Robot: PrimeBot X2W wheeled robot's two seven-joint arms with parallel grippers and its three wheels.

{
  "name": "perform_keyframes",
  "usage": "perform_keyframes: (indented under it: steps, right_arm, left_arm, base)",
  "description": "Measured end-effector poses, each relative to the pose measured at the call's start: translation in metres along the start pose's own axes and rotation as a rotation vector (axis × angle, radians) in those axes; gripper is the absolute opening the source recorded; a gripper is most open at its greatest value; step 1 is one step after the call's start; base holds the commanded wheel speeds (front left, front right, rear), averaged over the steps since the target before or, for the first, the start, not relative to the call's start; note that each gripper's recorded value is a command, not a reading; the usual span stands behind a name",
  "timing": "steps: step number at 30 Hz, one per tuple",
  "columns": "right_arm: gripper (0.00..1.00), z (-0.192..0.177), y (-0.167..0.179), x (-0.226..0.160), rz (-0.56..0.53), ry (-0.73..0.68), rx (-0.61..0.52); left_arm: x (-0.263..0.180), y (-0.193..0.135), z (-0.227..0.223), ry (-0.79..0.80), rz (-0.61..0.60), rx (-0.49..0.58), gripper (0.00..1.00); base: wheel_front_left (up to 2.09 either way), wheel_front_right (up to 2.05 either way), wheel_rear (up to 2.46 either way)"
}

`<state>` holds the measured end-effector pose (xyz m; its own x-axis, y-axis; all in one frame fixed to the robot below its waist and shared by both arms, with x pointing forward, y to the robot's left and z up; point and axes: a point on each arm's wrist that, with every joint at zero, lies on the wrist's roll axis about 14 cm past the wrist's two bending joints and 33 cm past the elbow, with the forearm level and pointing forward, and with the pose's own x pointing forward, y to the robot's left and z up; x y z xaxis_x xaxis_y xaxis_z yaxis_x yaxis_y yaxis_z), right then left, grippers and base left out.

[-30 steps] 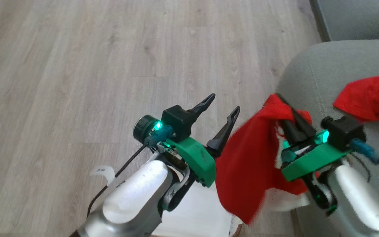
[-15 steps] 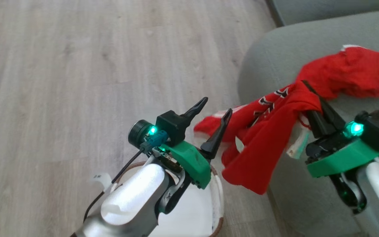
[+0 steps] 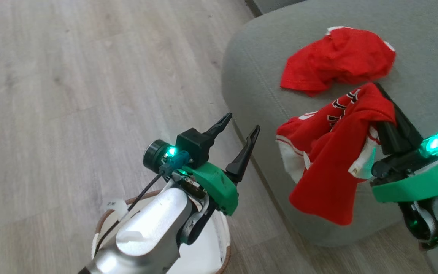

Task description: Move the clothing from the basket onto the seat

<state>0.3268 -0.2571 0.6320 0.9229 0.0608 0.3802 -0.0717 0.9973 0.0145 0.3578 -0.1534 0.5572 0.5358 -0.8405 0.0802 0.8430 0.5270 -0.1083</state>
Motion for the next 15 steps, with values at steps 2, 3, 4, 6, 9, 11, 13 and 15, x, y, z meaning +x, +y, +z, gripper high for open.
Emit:
perform_keyframes:
  steps: [2, 3, 4, 6, 9, 11, 13, 15]
  right_arm:
    - [0.0, 0.006, -0.007, -0.005, -0.025, -0.009, -0.013]
    - [0.0, 0.006, -0.007, -0.005, -0.025, -0.009, -0.013]
    - [0.0, 0.009, -0.011, -0.007, -0.038, -0.016, -0.019]
    - [0.0, 0.016, -0.02, -0.013, -0.068, -0.028, -0.031]
    - [0.0, 0.018, -0.027, -0.023, -0.098, -0.025, -0.041]
    - [0.0, 0.017, -0.031, -0.031, -0.117, -0.014, -0.045]
    - [0.0, 0.017, -0.034, -0.036, -0.134, -0.008, -0.051]
    - [0.0, 0.021, -0.038, -0.039, -0.147, -0.012, -0.059]
  left_arm:
    - [0.005, -0.006, -0.002, 0.004, -0.022, -0.003, 1.0]
    - [0.005, -0.006, -0.002, 0.004, -0.022, -0.003, 1.0]
    - [0.008, -0.009, -0.002, 0.005, -0.033, -0.004, 1.0]
    - [0.013, -0.014, -0.002, 0.004, -0.054, -0.004, 1.0]
    - [0.019, -0.022, -0.004, 0.005, -0.08, -0.007, 1.0]
    - [0.021, -0.027, -0.007, 0.01, -0.097, -0.01, 1.0]
    - [0.024, -0.032, -0.009, 0.016, -0.111, -0.012, 1.0]
    - [0.026, -0.036, -0.01, 0.015, -0.126, -0.016, 1.0]
  base:
    - [0.0, 0.0, 0.0]
    - [0.0, 0.0, 0.0]
    - [0.0, 0.0, 0.0]
    - [0.0, 0.0, 0.0]
    - [0.0, 0.0, 0.0]
    - [0.0, 0.0, 0.0]
    - [0.0, 0.0, 0.0]
    - [0.0, 0.0, 0.0]
